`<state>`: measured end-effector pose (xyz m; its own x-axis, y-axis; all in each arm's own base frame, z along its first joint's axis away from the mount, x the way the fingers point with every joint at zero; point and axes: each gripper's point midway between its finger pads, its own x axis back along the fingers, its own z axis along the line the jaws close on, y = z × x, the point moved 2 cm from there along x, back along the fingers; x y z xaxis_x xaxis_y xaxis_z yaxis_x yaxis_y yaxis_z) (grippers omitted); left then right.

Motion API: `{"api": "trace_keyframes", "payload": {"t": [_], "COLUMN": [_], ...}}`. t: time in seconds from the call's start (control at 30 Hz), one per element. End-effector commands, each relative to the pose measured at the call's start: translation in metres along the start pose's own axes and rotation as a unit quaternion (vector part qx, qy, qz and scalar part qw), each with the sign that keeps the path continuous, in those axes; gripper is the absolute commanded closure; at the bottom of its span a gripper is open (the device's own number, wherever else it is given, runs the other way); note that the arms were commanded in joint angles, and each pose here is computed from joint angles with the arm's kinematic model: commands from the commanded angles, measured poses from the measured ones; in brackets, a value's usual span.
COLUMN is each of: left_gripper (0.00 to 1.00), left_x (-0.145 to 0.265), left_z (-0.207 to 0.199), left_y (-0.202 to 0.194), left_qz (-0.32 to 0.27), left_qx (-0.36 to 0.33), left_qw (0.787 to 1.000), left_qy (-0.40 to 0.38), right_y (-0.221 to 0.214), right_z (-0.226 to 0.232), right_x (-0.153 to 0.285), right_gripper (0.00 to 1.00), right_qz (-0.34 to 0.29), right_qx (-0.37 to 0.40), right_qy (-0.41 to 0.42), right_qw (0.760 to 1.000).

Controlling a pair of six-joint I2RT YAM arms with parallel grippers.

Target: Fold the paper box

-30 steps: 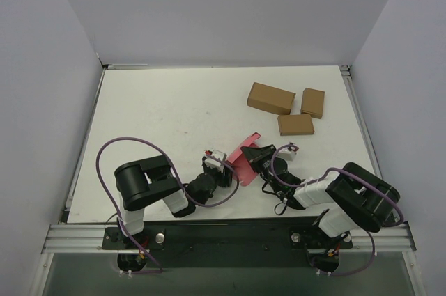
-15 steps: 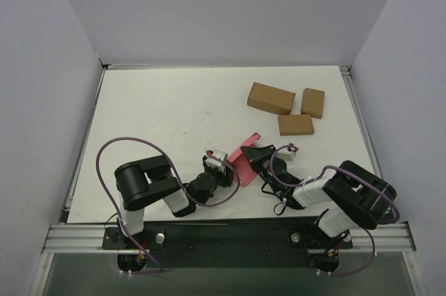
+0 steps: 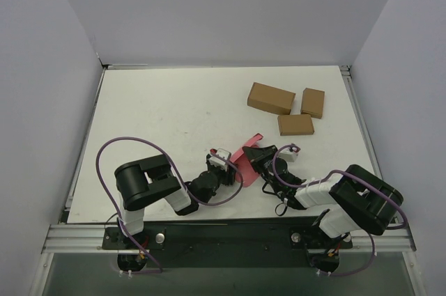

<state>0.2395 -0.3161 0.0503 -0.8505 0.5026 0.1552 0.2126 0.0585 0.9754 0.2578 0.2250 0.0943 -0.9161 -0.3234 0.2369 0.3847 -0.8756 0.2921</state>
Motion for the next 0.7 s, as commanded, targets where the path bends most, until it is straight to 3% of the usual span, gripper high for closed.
{"api": "trace_keyframes", "payload": {"t": [0.0,0.43,0.53,0.67], "left_gripper": [0.40,0.55,0.64,0.75], "left_x": [-0.008,-0.008,-0.006,-0.004], "left_z": [-0.018,-0.008,-0.001,0.007], "left_y": [0.093,0.097,0.094,0.091], "left_qz": [-0.170,-0.184,-0.178,-0.171], "left_qx": [0.109,0.095,0.090,0.080], "left_qw": [0.979,0.978,0.979,0.981], "left_qy": [-0.018,0.014,0.034,0.050], "right_y": [-0.009,-0.011,-0.010,-0.008], "right_z": [-0.015,-0.018,-0.020,-0.013], "right_x": [0.003,0.005,0.007,0.009], "right_gripper": [1.00,1.00,1.00,0.88], "right_qz": [0.019,0.020,0.019,0.018], "right_qx": [0.029,0.034,0.035,0.051], "right_qy": [-0.027,-0.050,-0.059,-0.059], "right_qw": [0.999,0.998,0.997,0.997]}}
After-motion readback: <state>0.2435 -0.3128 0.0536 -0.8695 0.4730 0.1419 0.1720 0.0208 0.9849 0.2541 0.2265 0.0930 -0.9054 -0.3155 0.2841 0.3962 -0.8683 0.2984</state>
